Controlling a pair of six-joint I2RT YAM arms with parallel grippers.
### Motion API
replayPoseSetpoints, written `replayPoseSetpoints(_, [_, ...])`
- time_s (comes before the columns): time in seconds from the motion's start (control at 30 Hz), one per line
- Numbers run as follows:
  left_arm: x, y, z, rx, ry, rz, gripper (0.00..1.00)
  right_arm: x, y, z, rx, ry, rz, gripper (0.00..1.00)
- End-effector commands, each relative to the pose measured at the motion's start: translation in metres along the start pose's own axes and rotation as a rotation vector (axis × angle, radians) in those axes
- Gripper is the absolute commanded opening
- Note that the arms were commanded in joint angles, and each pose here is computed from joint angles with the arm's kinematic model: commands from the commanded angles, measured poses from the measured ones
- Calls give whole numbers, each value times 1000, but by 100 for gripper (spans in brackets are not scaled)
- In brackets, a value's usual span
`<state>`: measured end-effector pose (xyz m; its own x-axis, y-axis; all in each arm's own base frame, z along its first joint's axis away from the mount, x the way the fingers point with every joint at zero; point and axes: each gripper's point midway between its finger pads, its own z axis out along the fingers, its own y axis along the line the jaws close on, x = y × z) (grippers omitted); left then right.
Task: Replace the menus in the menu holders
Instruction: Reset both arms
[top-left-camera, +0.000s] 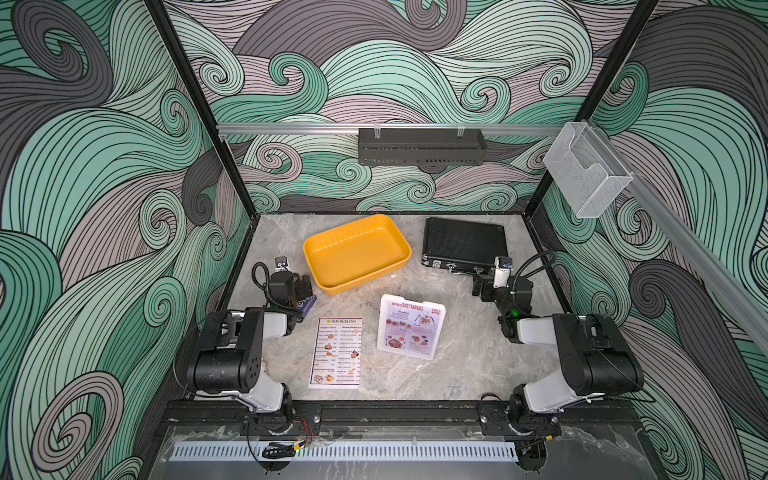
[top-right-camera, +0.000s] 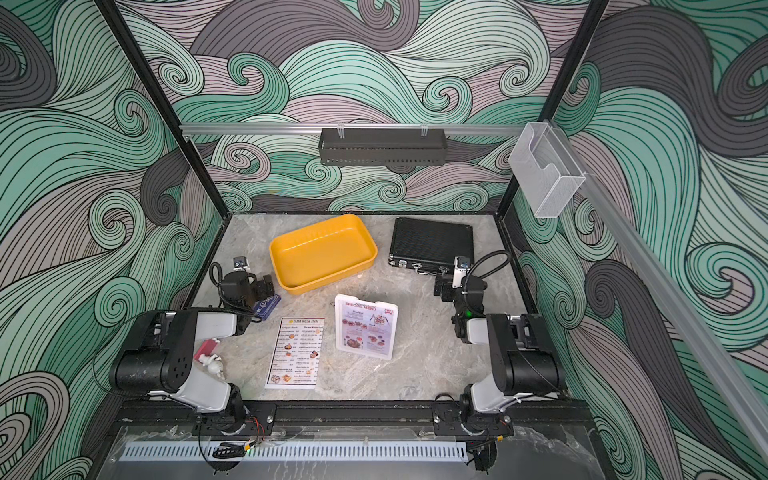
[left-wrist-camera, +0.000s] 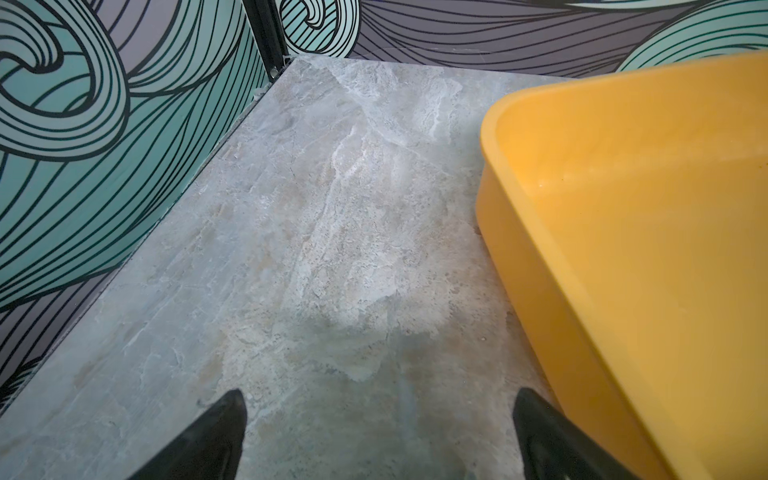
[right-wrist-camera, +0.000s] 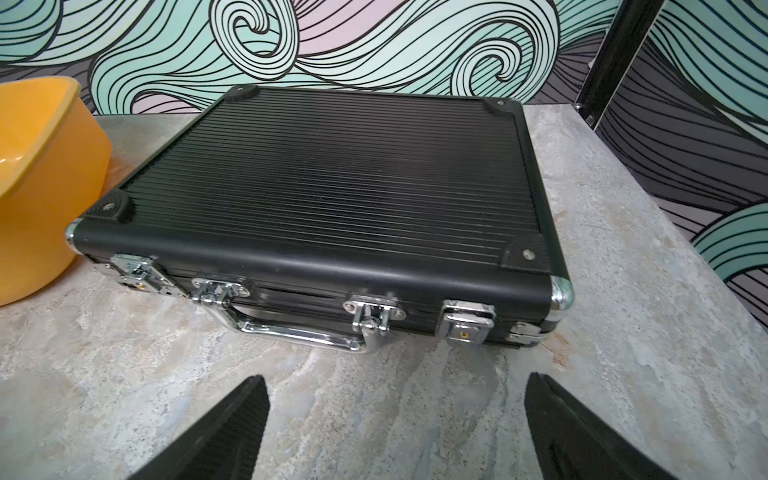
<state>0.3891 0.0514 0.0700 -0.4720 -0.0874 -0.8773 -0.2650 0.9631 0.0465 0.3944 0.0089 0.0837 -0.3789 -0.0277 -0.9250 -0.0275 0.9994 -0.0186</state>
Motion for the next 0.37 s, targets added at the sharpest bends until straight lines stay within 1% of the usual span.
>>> replayPoseSetpoints(0.0, [-17, -2, -1, 13, -42, -13, 99, -10, -4, 1, 36, -21, -18, 99])
replayPoseSetpoints(0.2, [-17, -3, -2, 12, -48, -10, 99, -9, -4, 5, 24, 0, -15, 99])
replayPoseSetpoints(0.33, [-17, -3, -3, 13, -51, -11, 99, -9, -2, 1, 19, -17, -18, 99])
